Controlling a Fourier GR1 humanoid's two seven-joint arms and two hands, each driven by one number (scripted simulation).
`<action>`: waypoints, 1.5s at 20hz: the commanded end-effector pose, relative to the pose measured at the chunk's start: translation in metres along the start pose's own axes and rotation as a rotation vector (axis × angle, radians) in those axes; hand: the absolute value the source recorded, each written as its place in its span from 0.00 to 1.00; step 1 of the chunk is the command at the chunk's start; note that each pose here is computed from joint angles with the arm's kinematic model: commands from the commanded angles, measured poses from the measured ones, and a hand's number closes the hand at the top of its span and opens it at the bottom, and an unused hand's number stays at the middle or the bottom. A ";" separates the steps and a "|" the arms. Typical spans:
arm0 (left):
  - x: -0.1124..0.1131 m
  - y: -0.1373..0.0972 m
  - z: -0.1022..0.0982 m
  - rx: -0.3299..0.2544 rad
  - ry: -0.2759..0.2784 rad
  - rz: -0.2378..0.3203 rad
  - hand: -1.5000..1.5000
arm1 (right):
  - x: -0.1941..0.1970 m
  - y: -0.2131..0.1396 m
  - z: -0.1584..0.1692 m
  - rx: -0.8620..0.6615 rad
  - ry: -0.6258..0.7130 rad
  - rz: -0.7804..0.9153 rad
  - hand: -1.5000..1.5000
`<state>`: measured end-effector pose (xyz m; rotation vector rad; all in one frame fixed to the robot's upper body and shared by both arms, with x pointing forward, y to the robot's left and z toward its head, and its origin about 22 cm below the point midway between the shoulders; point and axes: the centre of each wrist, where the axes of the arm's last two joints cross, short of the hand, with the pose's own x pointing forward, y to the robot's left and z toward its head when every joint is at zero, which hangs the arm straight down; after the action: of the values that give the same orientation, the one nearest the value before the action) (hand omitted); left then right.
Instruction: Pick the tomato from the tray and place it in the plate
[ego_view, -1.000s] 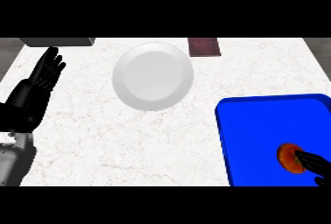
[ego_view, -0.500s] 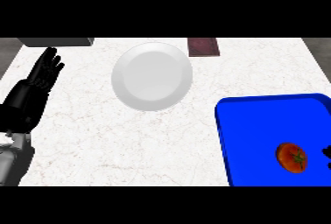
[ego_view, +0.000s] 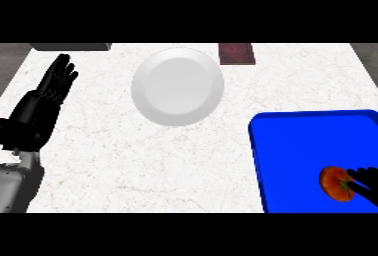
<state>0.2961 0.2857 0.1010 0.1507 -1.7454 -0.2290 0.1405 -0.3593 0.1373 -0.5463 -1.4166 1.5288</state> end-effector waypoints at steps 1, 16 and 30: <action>-0.003 -0.004 -0.003 -0.014 -0.012 0.004 0.50 | 0.006 0.006 -0.022 -0.006 0.041 0.045 0.00; 0.006 -0.003 -0.007 0.006 -0.006 0.012 0.50 | -0.030 0.046 -0.064 0.057 0.195 0.088 0.00; 0.013 -0.009 0.001 -0.010 0.000 -0.001 0.50 | -0.066 0.081 -0.106 0.123 0.254 0.161 0.00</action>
<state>0.2935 0.2807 0.1054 0.1378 -1.7486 -0.2310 0.2122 -0.3594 0.0363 -0.7250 -1.1125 1.5862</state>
